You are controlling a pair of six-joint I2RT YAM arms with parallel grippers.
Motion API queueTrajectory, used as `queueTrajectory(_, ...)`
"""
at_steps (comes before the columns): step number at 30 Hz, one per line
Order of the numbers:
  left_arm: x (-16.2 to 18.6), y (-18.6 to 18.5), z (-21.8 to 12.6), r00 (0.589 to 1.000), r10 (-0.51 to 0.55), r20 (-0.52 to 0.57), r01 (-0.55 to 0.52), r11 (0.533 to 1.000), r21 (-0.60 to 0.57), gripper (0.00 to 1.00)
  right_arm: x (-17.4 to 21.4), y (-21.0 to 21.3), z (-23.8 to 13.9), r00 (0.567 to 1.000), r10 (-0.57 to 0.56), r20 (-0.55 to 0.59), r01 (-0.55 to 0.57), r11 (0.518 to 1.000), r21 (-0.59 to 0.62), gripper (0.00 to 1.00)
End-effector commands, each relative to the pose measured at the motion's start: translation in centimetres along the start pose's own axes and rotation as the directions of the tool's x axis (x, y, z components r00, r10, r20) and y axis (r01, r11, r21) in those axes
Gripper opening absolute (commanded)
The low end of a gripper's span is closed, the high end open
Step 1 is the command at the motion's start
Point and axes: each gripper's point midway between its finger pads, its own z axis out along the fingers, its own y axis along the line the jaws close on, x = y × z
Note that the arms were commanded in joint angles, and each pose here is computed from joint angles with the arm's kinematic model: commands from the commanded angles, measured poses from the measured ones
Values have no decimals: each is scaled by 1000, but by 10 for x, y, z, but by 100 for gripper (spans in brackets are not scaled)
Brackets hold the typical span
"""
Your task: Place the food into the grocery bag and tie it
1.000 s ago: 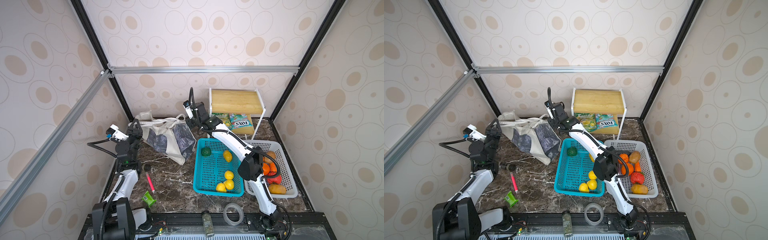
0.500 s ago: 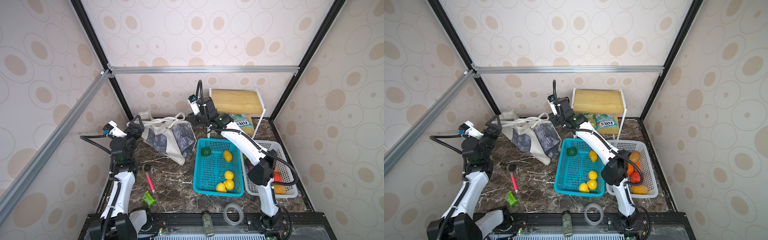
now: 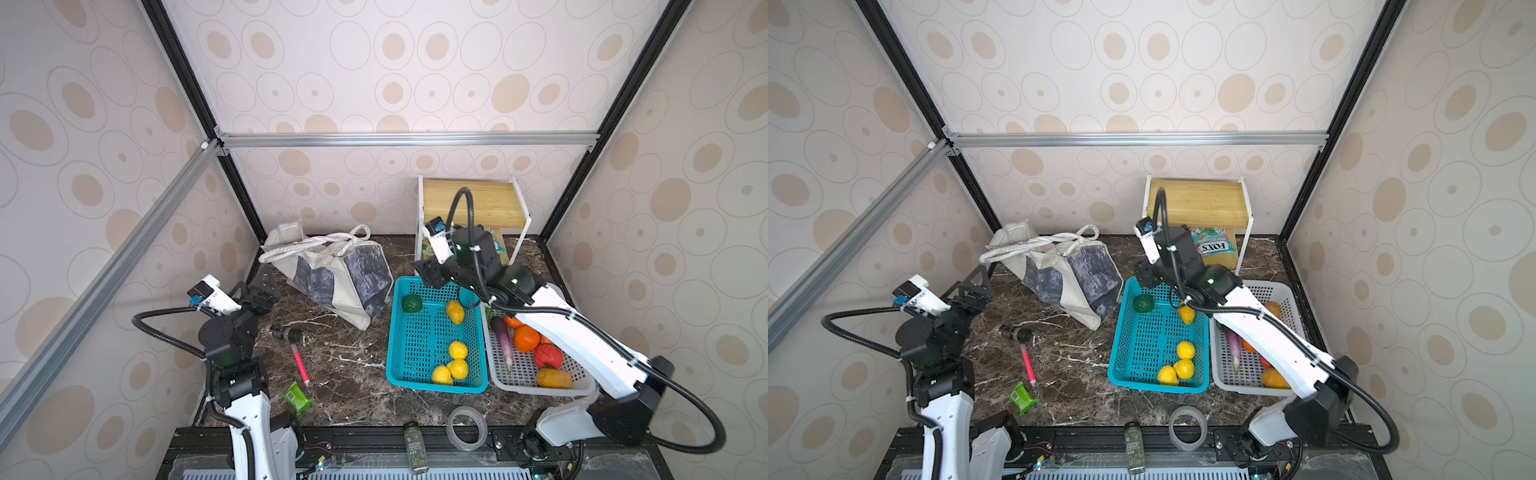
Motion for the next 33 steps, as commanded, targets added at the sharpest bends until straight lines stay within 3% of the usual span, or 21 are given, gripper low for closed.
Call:
queueTrajectory(1,31,29,-6,999,21,-43,-24,997,-78,99,31,-51,-20,988,150,40,-155,977,144,92)
queueTrajectory(4,54,42,-6,998,19,-56,-25,995,-101,99,71,-96,-39,961,265,73,-275,926,258,99)
queueTrajectory(9,84,57,-6,986,160,-44,-165,966,-199,99,156,-163,-44,872,473,125,-478,768,427,100)
queueTrajectory(12,91,71,-9,985,172,-20,-171,949,-264,99,191,-190,-45,852,501,155,-501,692,519,100)
queueTrajectory(14,99,78,-11,977,215,-7,-206,927,-313,99,204,-202,-46,871,465,157,-462,670,581,100)
queueTrajectory(16,109,83,-10,965,261,-21,-251,900,-355,99,212,-211,-43,909,388,152,-393,676,624,100)
queueTrajectory(23,110,72,11,906,421,-44,-406,835,-371,99,246,-227,-22,950,301,81,-271,670,691,100)
queueTrajectory(28,127,78,26,842,531,-91,-527,777,-345,99,263,-226,-3,952,287,108,-284,691,664,100)
queueTrajectory(33,136,73,32,828,556,-73,-550,782,-292,99,256,-219,12,949,278,146,-309,742,596,100)
